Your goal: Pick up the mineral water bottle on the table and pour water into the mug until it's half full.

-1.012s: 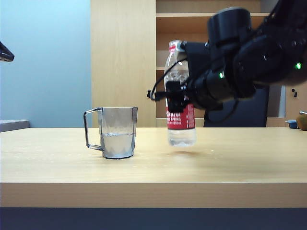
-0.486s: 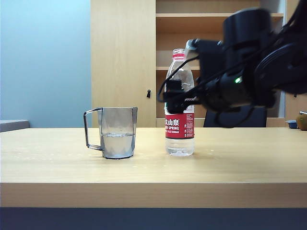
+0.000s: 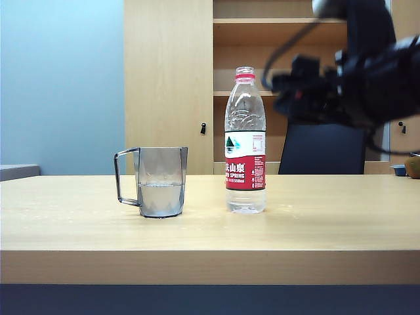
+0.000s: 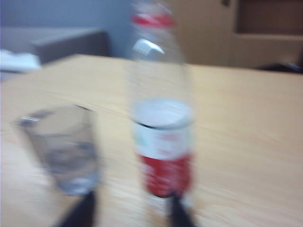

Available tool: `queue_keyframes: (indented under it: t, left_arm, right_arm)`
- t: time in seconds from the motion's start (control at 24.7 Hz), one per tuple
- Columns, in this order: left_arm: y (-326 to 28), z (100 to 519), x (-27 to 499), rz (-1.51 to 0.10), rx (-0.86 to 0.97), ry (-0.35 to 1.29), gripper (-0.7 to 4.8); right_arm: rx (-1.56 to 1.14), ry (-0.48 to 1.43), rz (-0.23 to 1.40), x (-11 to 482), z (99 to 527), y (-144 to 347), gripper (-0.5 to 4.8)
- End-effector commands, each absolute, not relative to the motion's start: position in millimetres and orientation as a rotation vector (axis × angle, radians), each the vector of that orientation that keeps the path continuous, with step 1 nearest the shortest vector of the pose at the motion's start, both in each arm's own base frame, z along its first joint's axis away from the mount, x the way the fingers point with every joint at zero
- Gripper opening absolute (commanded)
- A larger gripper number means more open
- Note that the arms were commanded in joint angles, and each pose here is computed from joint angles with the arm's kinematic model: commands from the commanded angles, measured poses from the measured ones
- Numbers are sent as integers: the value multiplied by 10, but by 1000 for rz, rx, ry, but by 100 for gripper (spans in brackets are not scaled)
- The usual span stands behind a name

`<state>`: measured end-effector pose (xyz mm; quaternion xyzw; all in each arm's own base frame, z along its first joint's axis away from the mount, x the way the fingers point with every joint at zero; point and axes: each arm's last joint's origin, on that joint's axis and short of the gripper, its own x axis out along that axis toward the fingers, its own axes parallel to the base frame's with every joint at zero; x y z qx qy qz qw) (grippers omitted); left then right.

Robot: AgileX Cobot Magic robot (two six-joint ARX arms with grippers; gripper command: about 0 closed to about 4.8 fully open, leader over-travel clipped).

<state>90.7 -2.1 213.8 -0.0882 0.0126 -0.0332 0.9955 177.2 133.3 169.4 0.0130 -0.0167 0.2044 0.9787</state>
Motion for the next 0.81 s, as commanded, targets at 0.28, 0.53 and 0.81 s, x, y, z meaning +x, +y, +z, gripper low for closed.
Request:
queue_keyframes:
  t: [0.28, 0.53, 0.81]
  left_arm:
    - [-20, 1703, 941, -63, -82, 68, -2]
    - [-14, 1490, 958, -41, -56, 176, -2]
    - [-12, 1491, 957, -34, -60, 179, -2]
  right_arm:
    - [138, -170, 733, 1151, 1982, 1658, -8]
    - [83, -92, 855, 1021, 1893, 1763, -8]
    - [-42, 73, 874, 938, 1827, 1658, -8]
